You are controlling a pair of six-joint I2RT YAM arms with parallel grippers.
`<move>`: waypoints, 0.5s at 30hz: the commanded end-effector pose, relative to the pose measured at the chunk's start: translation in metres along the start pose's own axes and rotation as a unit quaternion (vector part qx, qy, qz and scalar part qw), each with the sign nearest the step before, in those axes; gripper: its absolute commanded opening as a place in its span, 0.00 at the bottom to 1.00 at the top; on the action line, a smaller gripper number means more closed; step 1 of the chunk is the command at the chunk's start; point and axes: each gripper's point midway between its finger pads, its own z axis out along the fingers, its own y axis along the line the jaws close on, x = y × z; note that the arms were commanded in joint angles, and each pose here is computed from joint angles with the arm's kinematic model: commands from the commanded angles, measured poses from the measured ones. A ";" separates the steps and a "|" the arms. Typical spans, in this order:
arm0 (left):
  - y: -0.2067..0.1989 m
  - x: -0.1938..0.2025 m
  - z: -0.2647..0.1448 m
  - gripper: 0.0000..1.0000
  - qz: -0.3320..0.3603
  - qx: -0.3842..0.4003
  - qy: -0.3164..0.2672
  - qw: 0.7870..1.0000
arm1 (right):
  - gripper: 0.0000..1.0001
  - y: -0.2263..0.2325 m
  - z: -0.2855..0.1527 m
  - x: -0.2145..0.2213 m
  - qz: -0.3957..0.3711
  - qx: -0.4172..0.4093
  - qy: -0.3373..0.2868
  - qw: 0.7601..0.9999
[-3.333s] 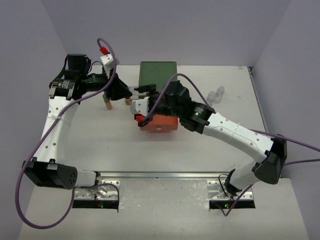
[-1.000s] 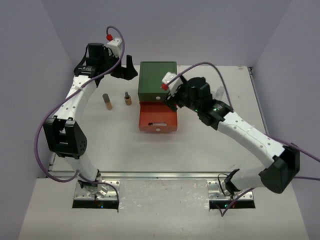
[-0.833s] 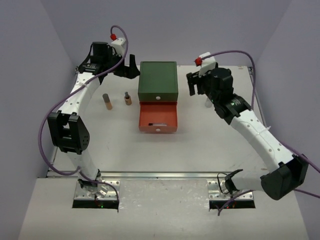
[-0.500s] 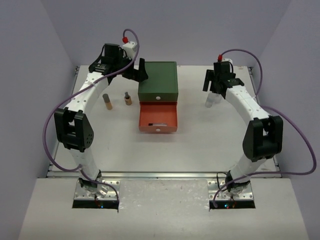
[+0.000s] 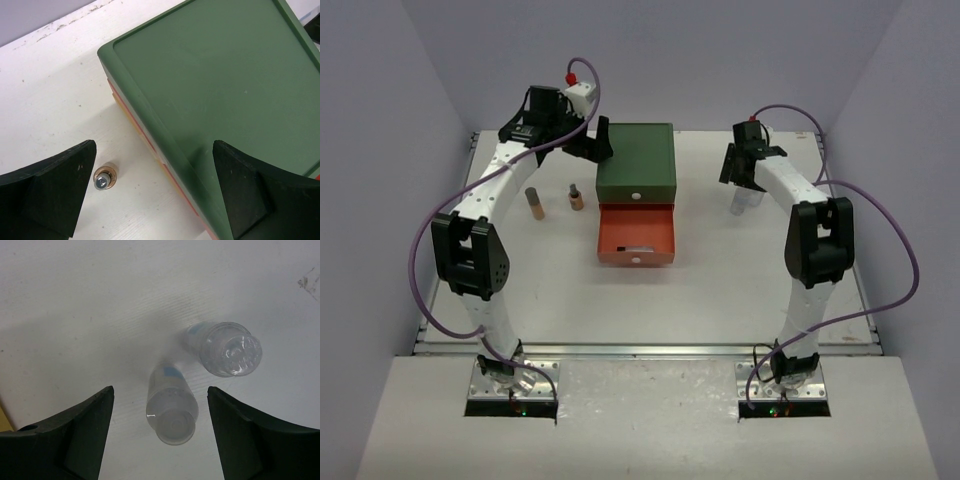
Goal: Organize the makeup
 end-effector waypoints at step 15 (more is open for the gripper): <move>-0.004 -0.033 -0.014 1.00 0.042 0.001 -0.033 0.999 | 0.48 -0.007 0.014 -0.004 0.015 0.027 0.002 1.000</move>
